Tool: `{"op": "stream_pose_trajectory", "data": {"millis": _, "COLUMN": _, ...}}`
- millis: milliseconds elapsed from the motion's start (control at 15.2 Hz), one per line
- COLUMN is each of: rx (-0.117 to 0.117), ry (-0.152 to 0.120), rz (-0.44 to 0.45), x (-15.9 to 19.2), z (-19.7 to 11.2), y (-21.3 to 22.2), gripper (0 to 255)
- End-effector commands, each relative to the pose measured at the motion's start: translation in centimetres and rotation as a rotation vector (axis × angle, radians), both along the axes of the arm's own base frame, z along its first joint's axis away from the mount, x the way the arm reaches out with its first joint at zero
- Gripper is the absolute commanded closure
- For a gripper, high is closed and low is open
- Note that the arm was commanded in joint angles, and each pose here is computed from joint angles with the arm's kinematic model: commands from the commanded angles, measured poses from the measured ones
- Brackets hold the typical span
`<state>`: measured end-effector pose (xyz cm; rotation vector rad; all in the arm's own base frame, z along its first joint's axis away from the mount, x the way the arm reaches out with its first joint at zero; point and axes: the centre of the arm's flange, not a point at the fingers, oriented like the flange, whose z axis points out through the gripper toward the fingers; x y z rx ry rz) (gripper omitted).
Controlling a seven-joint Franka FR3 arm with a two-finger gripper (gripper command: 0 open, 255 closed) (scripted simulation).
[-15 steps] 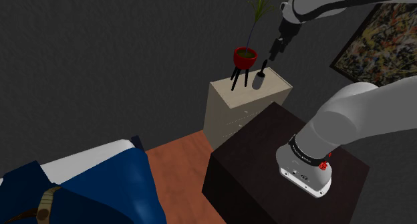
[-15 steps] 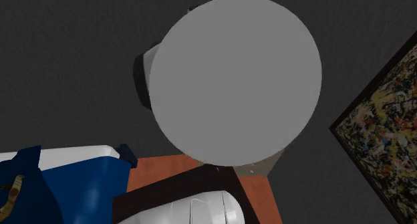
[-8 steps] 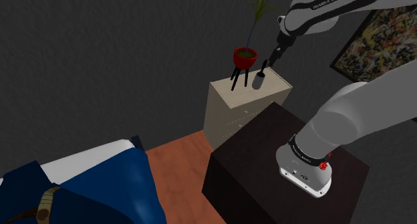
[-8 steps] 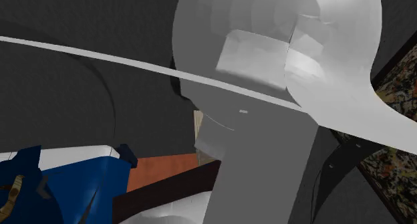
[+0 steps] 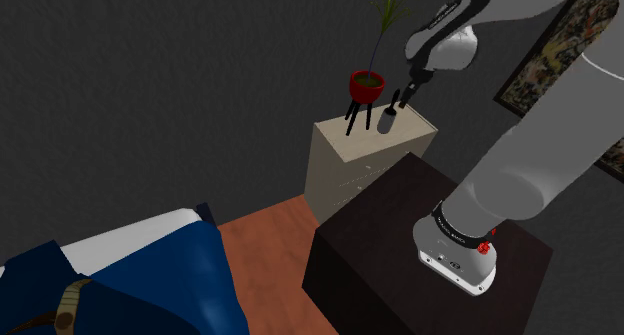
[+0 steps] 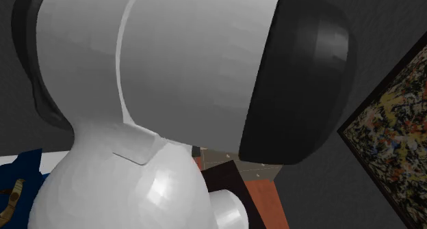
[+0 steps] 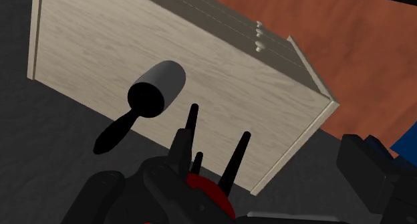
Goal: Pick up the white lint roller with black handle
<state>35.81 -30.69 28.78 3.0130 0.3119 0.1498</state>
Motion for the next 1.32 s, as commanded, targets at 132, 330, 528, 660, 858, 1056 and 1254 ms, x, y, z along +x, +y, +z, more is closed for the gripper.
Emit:
{"op": "stream_pose_trajectory", "data": {"millis": 132, "rx": -0.013, "ry": -0.017, "rz": 0.026, "x": 1.3, "z": -3.7, "y": -3.4, "gripper": 0}}
{"op": "stream_pose_trajectory", "data": {"millis": 330, "rx": -0.021, "ry": -0.028, "rz": 0.046, "x": 2.4, "z": -6.4, "y": -5.9, "gripper": 0}}
{"op": "stream_pose_trajectory", "data": {"millis": 528, "rx": -0.029, "ry": -0.038, "rz": 0.066, "x": 3.5, "z": -9.1, "y": -8.4, "gripper": 0}}
{"op": "stream_pose_trajectory", "data": {"millis": 660, "rx": -0.035, "ry": -0.045, "rz": 0.079, "x": 4.4, "z": -10.9, "y": -10.1, "gripper": 0}}
{"op": "stream_pose_trajectory", "data": {"millis": 858, "rx": -0.043, "ry": -0.055, "rz": 0.099, "x": 5.6, "z": -13.6, "y": -12.6, "gripper": 0}}
{"op": "stream_pose_trajectory", "data": {"millis": 1056, "rx": -0.050, "ry": -0.065, "rz": 0.119, "x": 7.0, "z": -16.2, "y": -15.1, "gripper": 0}}
{"op": "stream_pose_trajectory", "data": {"millis": 1254, "rx": -0.050, "ry": -0.065, "rz": 0.119, "x": 7.0, "z": -17.8, "y": -15.1, "gripper": 0}}
